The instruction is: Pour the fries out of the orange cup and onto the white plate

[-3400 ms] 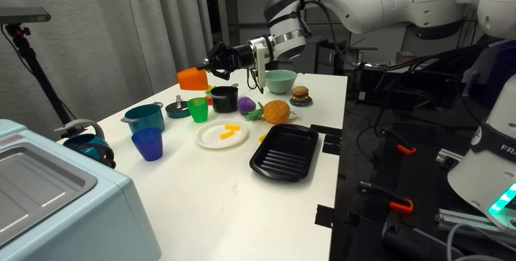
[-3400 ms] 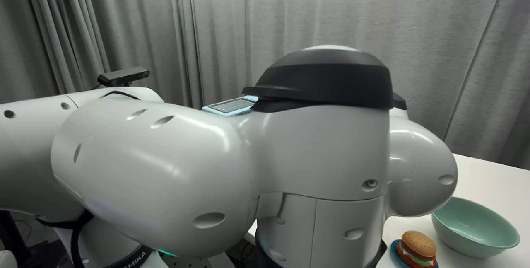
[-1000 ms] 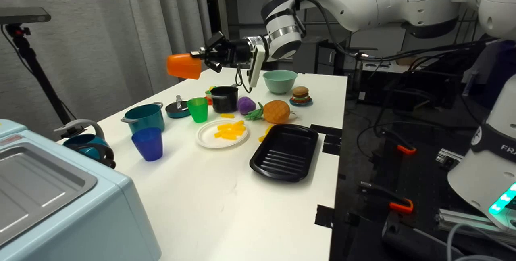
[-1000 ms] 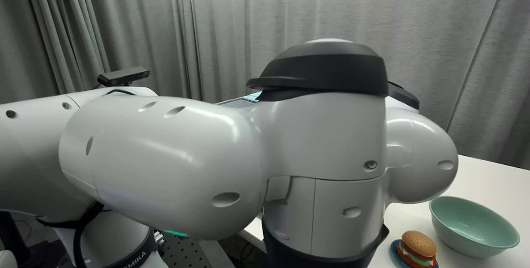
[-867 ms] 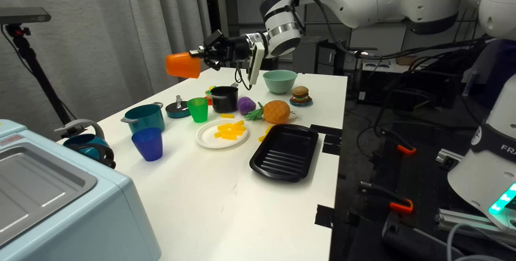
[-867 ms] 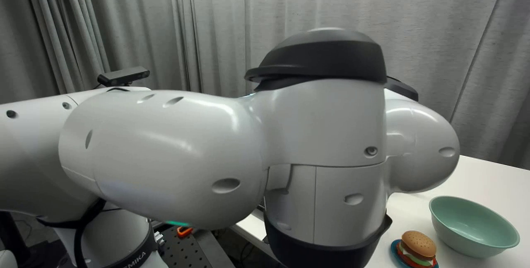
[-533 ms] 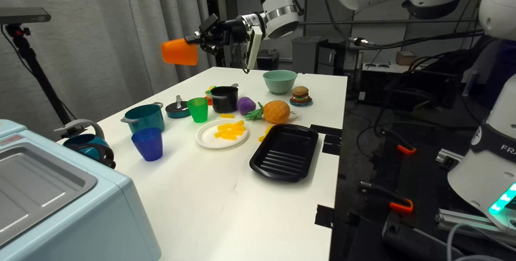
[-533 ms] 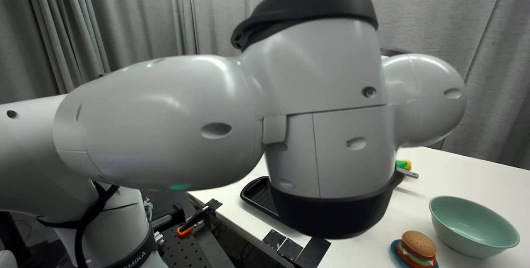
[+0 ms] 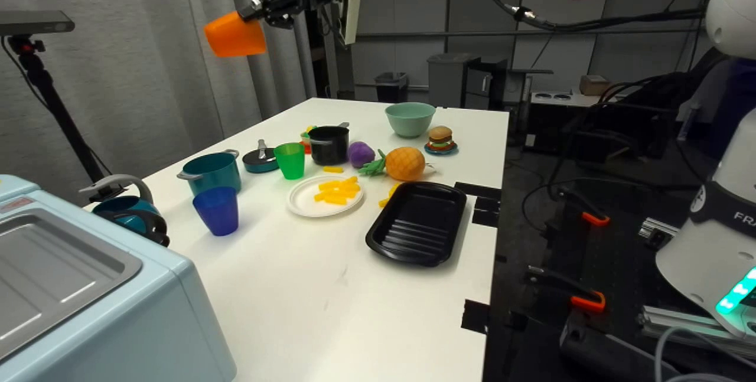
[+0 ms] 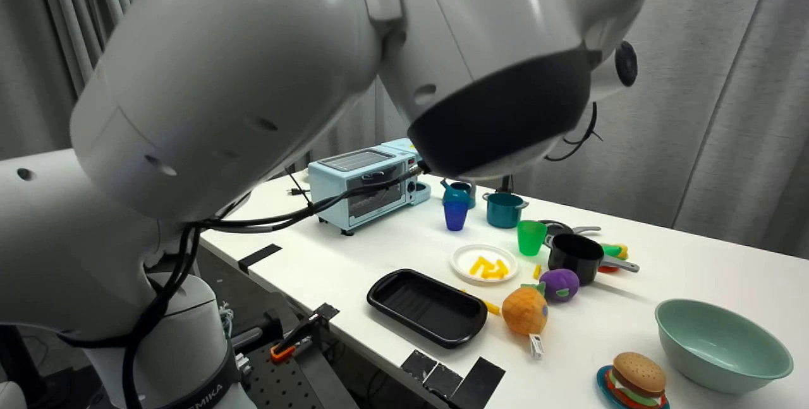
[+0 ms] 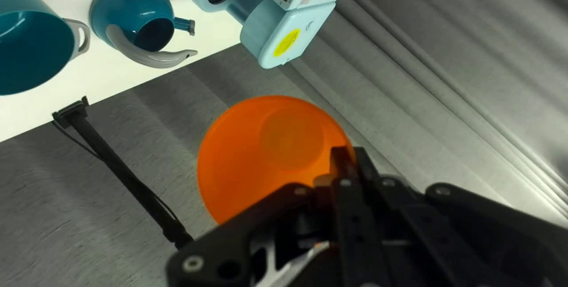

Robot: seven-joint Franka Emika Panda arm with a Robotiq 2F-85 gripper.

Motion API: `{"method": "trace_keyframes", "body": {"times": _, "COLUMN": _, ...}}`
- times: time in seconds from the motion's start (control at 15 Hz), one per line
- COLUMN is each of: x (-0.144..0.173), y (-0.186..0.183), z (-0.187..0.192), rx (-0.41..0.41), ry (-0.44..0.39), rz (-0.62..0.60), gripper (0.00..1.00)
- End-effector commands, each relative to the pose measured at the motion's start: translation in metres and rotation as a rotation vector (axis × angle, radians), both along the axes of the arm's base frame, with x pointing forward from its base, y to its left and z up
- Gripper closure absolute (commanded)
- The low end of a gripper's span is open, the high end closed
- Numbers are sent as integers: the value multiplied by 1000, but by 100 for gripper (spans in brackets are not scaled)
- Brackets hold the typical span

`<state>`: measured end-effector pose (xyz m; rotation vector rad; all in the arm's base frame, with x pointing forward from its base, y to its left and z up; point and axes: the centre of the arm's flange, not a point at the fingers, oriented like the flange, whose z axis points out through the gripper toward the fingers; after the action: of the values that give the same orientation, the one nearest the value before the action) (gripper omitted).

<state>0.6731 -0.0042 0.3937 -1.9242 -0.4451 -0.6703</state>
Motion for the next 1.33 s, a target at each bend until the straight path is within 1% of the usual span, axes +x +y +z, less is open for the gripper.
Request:
{"method": "trace_keyframes", "body": {"times": 0.0, "x": 11, "y": 37, "z": 41, "rx": -185, "ry": 14, "rz": 1, "gripper": 99}}
{"method": "trace_keyframes", "body": {"times": 0.2, "x": 5, "y": 83, "z": 50, "rx": -296, "ry": 34, "rz": 7, "gripper": 99}}
{"method": "trace_keyframes", "body": {"times": 0.27, "x": -1, "y": 107, "z": 44, "rx": -335, "ry": 41, "rz": 11, "gripper": 99}}
{"method": "trace_keyframes", "body": {"times": 0.4, "x": -13, "y": 149, "z": 27, "rx": -410, "ry": 60, "rz": 25, "gripper": 99}}
{"method": "trace_keyframes", "body": {"times": 0.73, "x": -25, "y": 218, "z": -35, "rx": -597, "ry": 125, "rz": 25, "gripper": 99}}
{"method": "trace_keyframes", "body": {"times": 1.0, "x": -30, "y": 243, "z": -69, "rx": -757, "ry": 166, "rz": -3, "gripper": 99}}
{"method": "trace_keyframes", "body": {"times": 1.27, "x": -38, "y": 246, "z": -90, "rx": -852, "ry": 225, "rz": -18, "gripper": 99}}
